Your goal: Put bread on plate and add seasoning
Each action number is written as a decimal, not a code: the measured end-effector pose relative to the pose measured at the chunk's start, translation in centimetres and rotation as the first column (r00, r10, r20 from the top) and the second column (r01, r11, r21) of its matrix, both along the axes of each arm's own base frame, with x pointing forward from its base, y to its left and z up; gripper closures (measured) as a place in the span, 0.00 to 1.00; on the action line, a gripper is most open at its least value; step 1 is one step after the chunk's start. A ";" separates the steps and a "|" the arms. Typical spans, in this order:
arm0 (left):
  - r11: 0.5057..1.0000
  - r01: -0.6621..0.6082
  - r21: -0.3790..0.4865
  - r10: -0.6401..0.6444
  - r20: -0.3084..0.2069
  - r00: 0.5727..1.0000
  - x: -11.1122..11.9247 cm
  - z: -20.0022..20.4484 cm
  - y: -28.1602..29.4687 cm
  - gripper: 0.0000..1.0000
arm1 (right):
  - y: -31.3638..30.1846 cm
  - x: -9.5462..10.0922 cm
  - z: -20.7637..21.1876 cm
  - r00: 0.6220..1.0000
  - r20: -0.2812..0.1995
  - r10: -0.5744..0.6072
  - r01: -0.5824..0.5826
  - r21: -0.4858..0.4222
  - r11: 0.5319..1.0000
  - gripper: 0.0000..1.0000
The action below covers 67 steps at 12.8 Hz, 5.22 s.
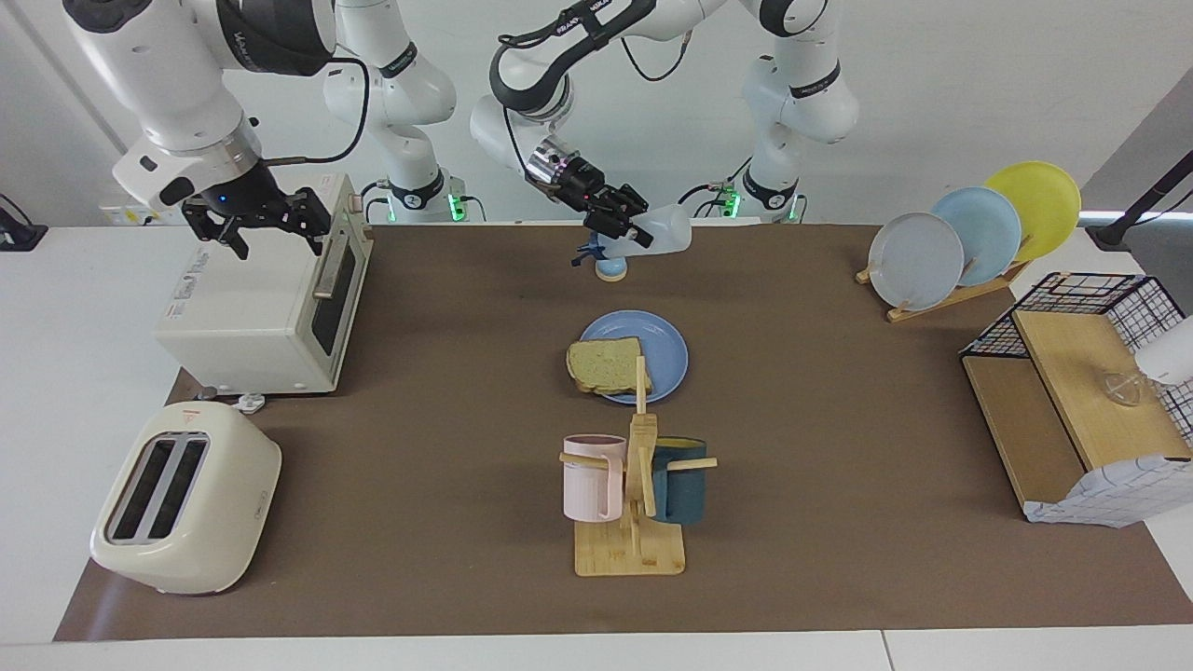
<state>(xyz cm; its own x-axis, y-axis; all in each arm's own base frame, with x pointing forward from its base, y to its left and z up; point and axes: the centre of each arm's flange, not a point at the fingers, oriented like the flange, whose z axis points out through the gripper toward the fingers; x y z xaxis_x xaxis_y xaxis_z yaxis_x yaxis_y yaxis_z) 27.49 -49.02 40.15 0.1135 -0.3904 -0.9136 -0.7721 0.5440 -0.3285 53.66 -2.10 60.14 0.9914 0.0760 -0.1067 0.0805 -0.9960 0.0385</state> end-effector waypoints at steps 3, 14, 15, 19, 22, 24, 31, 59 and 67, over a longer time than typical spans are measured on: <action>0.998 -0.067 0.003 0.067 0.003 0.998 3.2 -0.1 2.0 0.54 | 0.0 0.0 0.0 1.000 0.000 0.000 0.000 0.000 1.000 0.00; 0.986 -0.164 0.044 0.163 0.025 0.986 12.2 -2.5 8.9 0.54 | 0.0 0.0 0.0 1.000 0.000 0.000 0.000 0.000 1.000 0.00; 0.989 -0.138 0.044 0.137 0.025 0.990 11.2 -2.4 7.9 0.54 | 0.0 0.0 0.0 1.000 0.000 0.000 0.000 0.000 1.000 0.00; 0.998 -0.038 0.053 0.036 0.028 0.999 5.7 -2.1 3.8 0.54 | 0.0 0.0 0.0 1.000 0.000 0.000 0.000 0.000 1.000 0.00; 0.995 -0.076 0.057 0.074 0.032 0.997 7.3 -2.1 5.1 0.54 | 0.0 0.0 0.0 1.000 0.000 0.000 0.000 0.000 1.000 0.00; 0.989 -0.142 0.048 0.140 0.034 0.990 11.3 -2.2 8.1 0.54 | 0.0 0.0 0.0 1.000 0.000 0.000 0.000 0.000 1.000 0.00; 0.982 -0.184 0.040 0.182 0.059 0.982 17.1 -2.6 12.5 0.54 | 0.0 0.0 0.0 1.000 0.000 0.000 0.000 0.000 1.000 0.00; 0.999 -0.055 0.002 0.055 -0.062 0.997 5.3 -3.4 3.7 0.54 | 0.0 0.0 0.0 1.000 0.000 0.000 0.000 0.000 1.000 0.00; 0.967 -0.253 -0.019 0.252 -0.057 0.966 16.3 -3.9 12.8 0.54 | 0.0 0.0 0.0 1.000 0.000 0.000 0.000 0.000 1.000 0.00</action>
<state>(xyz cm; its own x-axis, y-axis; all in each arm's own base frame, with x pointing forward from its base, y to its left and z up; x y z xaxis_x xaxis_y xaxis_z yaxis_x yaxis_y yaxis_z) 43.80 -36.22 36.28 0.1627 -0.3789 -0.9110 -0.9002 0.3210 -0.2943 53.66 -2.10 60.14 0.9914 0.0760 -0.1067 0.0805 -0.9960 0.0385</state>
